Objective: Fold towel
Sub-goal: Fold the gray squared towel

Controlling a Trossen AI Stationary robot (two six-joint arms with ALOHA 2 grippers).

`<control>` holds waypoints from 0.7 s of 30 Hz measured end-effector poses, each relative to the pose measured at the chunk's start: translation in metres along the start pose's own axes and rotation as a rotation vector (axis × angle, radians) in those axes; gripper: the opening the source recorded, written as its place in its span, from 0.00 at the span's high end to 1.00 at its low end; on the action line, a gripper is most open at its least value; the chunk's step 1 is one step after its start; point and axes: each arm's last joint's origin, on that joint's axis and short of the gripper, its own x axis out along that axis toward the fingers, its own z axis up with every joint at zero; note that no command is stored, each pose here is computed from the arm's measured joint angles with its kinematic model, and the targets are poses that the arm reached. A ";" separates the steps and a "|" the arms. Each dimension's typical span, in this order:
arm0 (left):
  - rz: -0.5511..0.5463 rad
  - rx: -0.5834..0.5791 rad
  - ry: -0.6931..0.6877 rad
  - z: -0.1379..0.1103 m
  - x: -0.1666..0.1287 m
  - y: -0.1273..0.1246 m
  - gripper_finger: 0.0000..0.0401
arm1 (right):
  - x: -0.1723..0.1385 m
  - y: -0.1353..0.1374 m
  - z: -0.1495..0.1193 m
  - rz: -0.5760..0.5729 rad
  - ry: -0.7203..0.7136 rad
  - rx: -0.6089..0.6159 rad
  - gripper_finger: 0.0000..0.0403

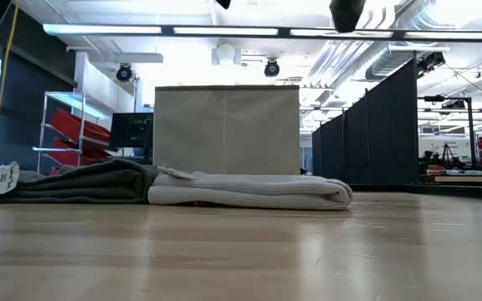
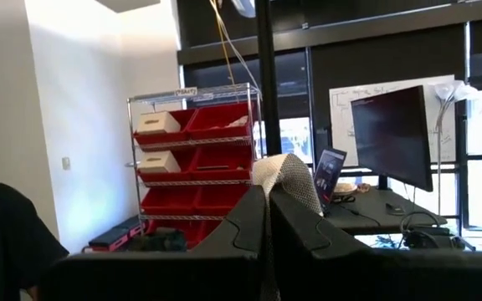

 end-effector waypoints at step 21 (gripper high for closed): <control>0.059 0.006 0.136 -0.017 0.004 -0.010 0.98 | 0.000 0.000 -0.001 0.002 0.009 0.004 1.00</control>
